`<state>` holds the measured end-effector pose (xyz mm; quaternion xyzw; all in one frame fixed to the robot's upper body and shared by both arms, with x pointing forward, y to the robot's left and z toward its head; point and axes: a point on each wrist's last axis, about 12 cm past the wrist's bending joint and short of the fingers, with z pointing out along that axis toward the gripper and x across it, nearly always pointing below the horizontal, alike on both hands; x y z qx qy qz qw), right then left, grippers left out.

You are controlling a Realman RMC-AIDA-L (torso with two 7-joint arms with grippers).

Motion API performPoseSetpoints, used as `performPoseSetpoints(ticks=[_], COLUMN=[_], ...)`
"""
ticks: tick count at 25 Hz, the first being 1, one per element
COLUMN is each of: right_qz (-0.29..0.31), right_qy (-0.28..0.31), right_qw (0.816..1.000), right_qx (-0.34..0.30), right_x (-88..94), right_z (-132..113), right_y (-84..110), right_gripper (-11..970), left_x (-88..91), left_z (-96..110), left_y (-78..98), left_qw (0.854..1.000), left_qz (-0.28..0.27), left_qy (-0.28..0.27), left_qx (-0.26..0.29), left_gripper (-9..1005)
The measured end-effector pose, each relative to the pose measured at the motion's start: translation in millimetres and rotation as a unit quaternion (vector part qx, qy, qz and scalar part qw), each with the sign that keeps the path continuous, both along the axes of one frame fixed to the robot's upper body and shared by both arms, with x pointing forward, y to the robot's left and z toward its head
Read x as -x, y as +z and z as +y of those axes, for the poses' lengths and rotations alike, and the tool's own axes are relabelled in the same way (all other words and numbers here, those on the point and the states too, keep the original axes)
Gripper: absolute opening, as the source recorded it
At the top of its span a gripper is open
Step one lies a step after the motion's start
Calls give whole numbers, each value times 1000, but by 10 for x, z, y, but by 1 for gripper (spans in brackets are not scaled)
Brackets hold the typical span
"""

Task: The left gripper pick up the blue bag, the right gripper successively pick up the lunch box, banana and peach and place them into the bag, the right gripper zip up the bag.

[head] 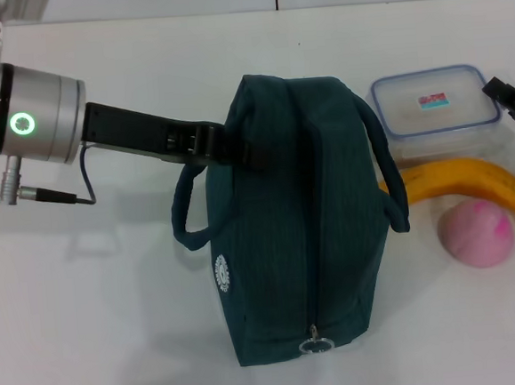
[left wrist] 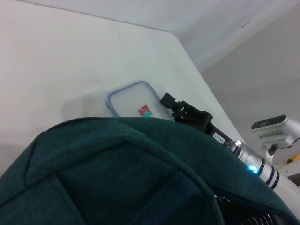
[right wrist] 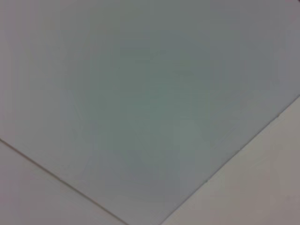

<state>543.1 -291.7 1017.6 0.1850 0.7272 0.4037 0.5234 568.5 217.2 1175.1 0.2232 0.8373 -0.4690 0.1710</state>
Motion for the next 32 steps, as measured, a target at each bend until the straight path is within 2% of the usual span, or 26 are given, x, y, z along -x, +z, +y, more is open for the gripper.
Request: performPoseSetpoints(ticks=[11,19,23,32], right_qz=[-9,14,40,65], right_qy=[1,-3,-8,-14], right_qw=[998,994,985,972], right_qx=[-57,-113,-171,-227], right_x=[8,15,18,19], right_z=[36,44,55,50], right_y=[63,63,61,61], right_gripper=[235,100,98,97], left_x=[14,19,18,19], left_z=[21,20,21,24], left_y=[-22,-30,-31,-34], left_qw=[1000,1000,1000,1000], left_qz=[3,4,4,4], left_qy=[4,4,5,6], left_qx=[0,1,1,1], left_gripper=[47,47,47,47])
